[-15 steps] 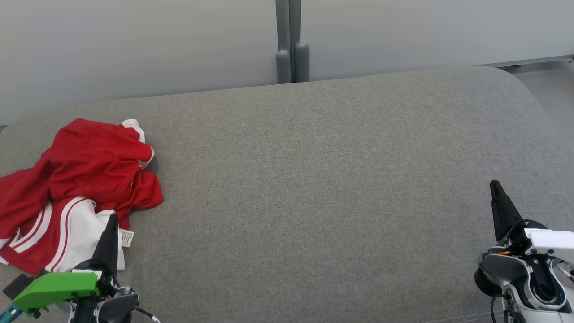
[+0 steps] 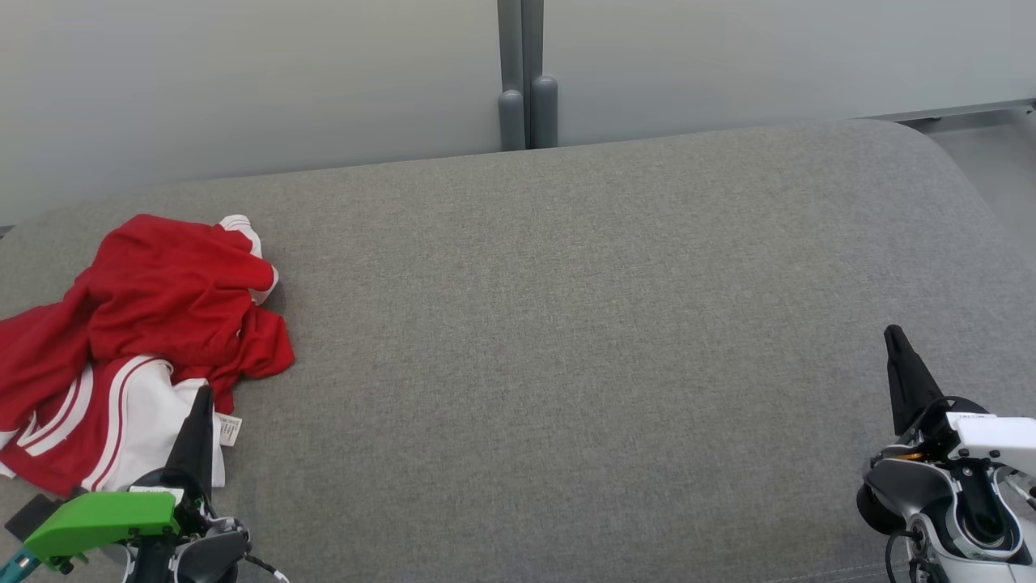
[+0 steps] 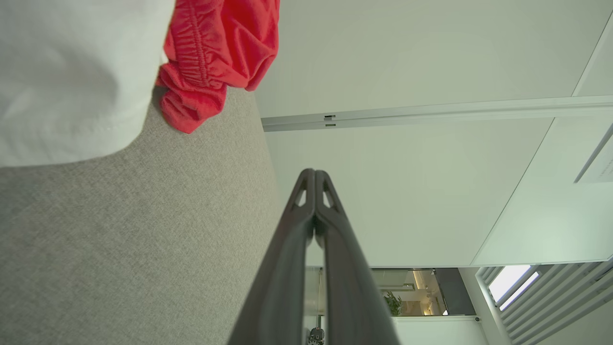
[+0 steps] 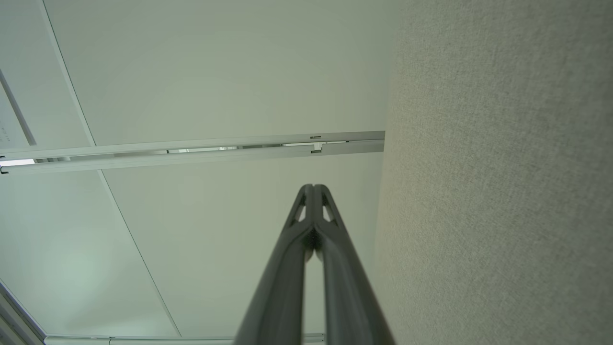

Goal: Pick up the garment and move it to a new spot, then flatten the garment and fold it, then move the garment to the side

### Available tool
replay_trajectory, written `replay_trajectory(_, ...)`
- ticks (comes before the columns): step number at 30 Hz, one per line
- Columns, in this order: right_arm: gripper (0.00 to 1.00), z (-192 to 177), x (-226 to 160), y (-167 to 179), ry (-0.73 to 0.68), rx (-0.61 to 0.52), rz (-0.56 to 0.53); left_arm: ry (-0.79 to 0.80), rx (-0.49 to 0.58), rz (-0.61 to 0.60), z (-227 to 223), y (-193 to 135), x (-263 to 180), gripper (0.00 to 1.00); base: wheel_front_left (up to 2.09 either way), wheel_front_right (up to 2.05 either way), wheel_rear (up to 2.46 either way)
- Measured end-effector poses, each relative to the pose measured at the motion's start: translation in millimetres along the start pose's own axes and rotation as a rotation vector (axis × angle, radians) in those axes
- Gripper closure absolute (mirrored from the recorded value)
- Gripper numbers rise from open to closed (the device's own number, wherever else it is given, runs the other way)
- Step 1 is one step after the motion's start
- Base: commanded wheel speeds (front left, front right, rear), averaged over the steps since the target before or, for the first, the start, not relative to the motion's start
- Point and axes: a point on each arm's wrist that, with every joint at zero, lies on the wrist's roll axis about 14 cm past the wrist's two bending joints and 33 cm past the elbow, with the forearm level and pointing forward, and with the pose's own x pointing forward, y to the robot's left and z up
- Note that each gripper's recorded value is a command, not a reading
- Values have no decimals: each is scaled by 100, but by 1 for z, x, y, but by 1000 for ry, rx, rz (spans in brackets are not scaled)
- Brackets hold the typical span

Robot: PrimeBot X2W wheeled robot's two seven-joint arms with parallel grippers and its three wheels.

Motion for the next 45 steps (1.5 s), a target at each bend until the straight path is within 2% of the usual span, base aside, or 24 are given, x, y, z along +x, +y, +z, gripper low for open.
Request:
replay_trajectory(18, 100, 0, 0, 0, -1, 1, 0, -1, 0, 0, 0, 0, 0, 100, 0, 0, 0)
replay_trajectory(19, 0, 0, -1, -2, -1, 2, -6, -1, -2, 5, 0, 2, 0, 0, 0, 0, 0)
replay_trajectory(21, 0, -1, -5, -13, -2, 9, -39, -2, -12, 39, -2, 13, -5, 0, 0, 0, 0)
replay_trajectory(22, 100, -2, -9, -21, -3, 15, -61, -4, -17, 61, -2, 21, -8, 100, 0, 0, 0)
replay_trajectory(23, 100, -3, -13, -29, -4, 21, -84, -4, -22, 83, -3, 29, -12, 100, 0, 0, 0)
replay_trajectory(24, 0, -5, -17, -37, -4, 29, -106, -5, -28, 105, -5, 36, -16, 0, 0, 0, 0)
replay_trajectory(33, 0, -5, -20, -40, -9, 5, -115, -3, -30, 118, -9, 41, -19, 0, 0, 0, 0)
replay_trajectory(42, 0, 5, -19, -34, -11, -175, -104, -13, 49, 114, -9, 39, -17, 0, 0, 0, 0)
replay_trajectory(45, 0, 6, -21, -36, -6, -241, -111, -1, 107, 116, -11, 39, -17, 0, 0, 0, 0)
